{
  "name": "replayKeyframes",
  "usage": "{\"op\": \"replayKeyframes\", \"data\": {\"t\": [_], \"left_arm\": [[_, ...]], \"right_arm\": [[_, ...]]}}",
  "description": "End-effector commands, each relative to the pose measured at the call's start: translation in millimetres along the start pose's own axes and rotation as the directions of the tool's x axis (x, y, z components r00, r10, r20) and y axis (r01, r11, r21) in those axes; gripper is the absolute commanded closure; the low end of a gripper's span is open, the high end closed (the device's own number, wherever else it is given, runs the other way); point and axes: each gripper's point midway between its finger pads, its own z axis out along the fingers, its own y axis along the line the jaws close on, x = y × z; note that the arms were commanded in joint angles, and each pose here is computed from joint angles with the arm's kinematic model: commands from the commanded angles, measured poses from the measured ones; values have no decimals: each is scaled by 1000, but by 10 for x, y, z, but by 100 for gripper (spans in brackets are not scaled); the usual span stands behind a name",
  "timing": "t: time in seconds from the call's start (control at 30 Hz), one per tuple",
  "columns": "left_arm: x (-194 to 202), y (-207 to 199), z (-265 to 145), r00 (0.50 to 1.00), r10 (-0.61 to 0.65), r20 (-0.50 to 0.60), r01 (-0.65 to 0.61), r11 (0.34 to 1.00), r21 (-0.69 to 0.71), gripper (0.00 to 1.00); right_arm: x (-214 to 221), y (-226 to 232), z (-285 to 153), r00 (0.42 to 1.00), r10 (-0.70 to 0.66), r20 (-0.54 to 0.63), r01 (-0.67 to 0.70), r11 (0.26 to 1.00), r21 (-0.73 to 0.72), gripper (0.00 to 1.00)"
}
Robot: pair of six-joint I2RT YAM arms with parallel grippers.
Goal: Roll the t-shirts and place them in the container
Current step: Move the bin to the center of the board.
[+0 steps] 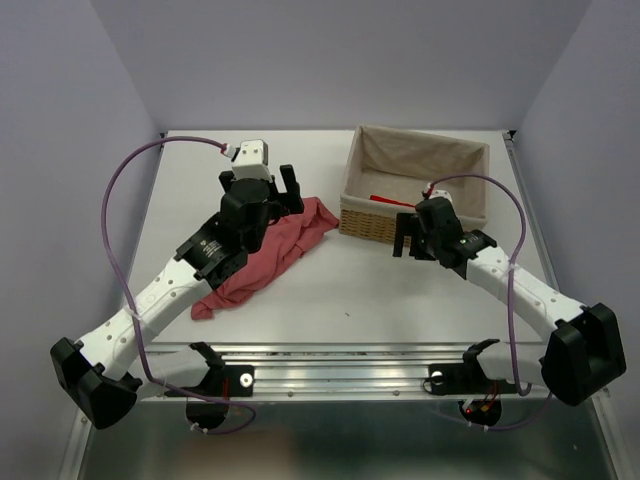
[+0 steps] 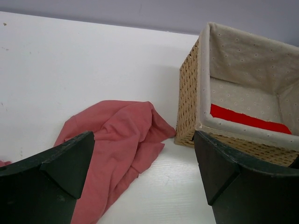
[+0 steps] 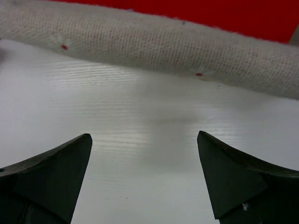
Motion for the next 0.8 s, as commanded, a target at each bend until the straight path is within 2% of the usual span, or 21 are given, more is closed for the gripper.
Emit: {"op": "replayKeyframes", "data": {"t": [0.0, 0.2, 0.3, 0.5, 0.63, 0.77], "left_arm": [[-126, 33, 2, 999, -18, 47, 20, 1000, -22, 2], [-63, 41, 36, 1000, -18, 17, 19, 999, -39, 3], [-21, 52, 40, 1000, -20, 0, 20, 999, -49, 3], [86, 58, 62, 999, -16, -44, 13, 998, -60, 3], [285, 96, 107, 993, -4, -122, -4, 997, -71, 3], [580, 253, 193, 972, -60, -226, 35, 993, -116, 3]], "right_arm": [[-286, -121, 48, 993, 8, 120, -21, 994, 107, 0], [-693, 41, 265, 982, 5, 190, -30, 992, 124, 0], [-818, -12, 390, 975, 13, 223, -53, 984, 173, 0], [-1147, -139, 609, 947, 71, 313, -131, 976, 176, 0], [-1377, -224, 778, 934, 100, 343, -166, 972, 168, 0], [-1495, -249, 991, 932, 107, 347, -175, 970, 171, 0]]}}
